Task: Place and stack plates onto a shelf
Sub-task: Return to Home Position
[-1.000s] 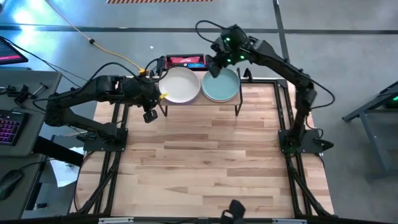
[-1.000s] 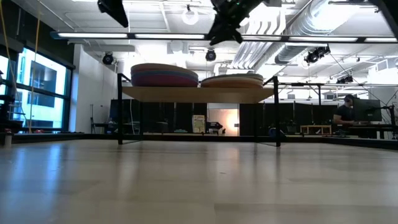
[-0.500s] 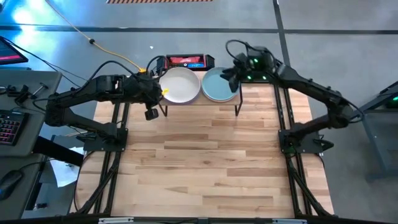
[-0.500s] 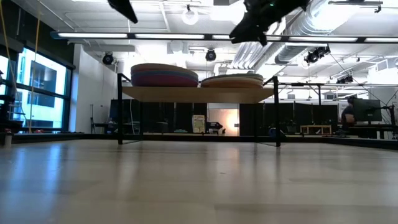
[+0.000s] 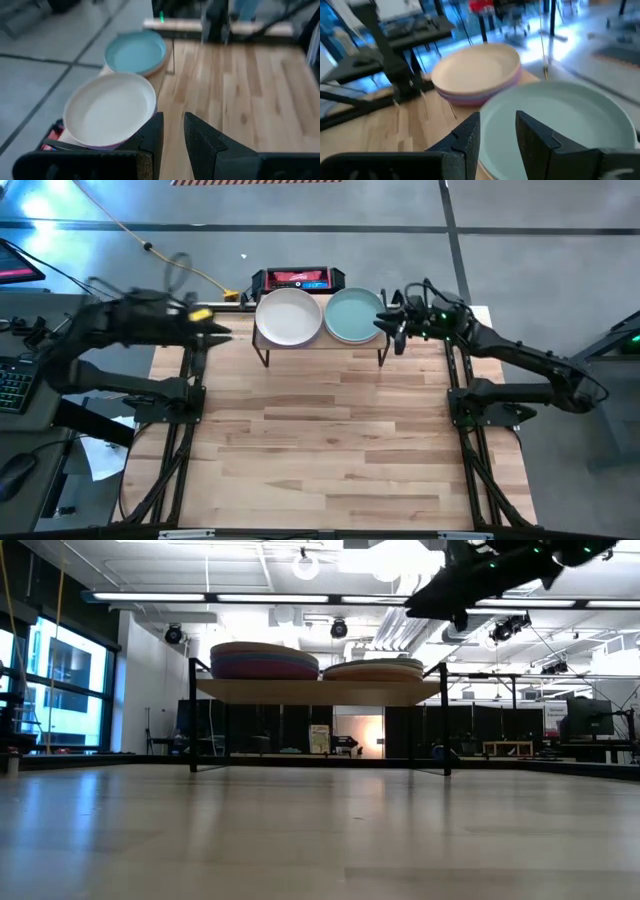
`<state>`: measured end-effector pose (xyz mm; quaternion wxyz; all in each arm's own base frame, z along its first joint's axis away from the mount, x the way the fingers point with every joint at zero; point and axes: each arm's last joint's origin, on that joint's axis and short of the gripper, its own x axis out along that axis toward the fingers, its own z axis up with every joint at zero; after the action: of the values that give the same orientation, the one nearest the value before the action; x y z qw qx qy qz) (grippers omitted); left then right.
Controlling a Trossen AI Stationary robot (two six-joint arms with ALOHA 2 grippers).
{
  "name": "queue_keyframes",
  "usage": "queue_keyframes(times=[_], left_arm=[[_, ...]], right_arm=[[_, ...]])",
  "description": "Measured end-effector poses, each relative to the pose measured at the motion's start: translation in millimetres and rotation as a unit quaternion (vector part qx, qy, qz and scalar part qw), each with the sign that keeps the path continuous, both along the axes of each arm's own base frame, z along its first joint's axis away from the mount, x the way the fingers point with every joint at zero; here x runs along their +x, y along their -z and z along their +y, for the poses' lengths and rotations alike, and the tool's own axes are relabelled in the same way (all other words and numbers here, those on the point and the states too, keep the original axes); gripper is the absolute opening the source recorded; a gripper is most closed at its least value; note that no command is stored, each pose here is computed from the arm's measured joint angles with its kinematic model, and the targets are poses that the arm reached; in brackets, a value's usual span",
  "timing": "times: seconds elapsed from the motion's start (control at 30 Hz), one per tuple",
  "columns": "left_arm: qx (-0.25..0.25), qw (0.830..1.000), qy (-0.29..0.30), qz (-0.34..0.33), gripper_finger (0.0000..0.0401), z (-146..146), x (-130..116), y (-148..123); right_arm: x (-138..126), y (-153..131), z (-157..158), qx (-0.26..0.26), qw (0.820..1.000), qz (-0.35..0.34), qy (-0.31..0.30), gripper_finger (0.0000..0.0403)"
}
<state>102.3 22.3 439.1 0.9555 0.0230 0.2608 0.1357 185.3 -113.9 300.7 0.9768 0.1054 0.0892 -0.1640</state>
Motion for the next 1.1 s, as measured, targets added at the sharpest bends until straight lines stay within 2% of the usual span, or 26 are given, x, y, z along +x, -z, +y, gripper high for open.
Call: queue_keyframes(times=[0.1, 0.23, 0.4, 0.57, 0.73, 0.93, 1.1], left_arm=[[0.0, 0.999, -0.007, -0.051, 0.0067, -5, -27, -7], [0.009, 0.993, -0.008, -0.115, 0.0067, -10, -54, -8], [0.003, 0.988, -0.013, -0.154, 0.0067, -13, -70, 26], [-0.007, 0.985, -0.015, -0.173, 0.0067, -13, -70, 67], [-0.012, 0.978, -0.013, -0.208, 0.0067, -12, -62, 104], [-0.02, 0.974, 0.028, -0.225, 0.0067, -11, -46, 146], [-0.011, 0.966, 0.068, -0.251, 0.0067, -11, -36, 164]], right_arm=[[-7, 9, 6, -0.016, 0.999, -0.028, -0.012, 0.0105], [-14, 25, 11, -0.014, 1.0, -0.019, -0.019, 0.0105], [-18, 52, 14, 0.016, 0.999, 0.024, -0.017, 0.0105], [-18, 67, 20, 0.026, 0.999, 0.034, -0.029, 0.0105], [-16, 71, 25, 0.021, 0.998, 0.026, -0.044, 0.0105], [-13, 71, 30, 0.007, 0.998, 0.03, -0.063, 0.0105], [-15, 68, 34, -0.018, 0.997, 0.027, -0.076, 0.0105]])
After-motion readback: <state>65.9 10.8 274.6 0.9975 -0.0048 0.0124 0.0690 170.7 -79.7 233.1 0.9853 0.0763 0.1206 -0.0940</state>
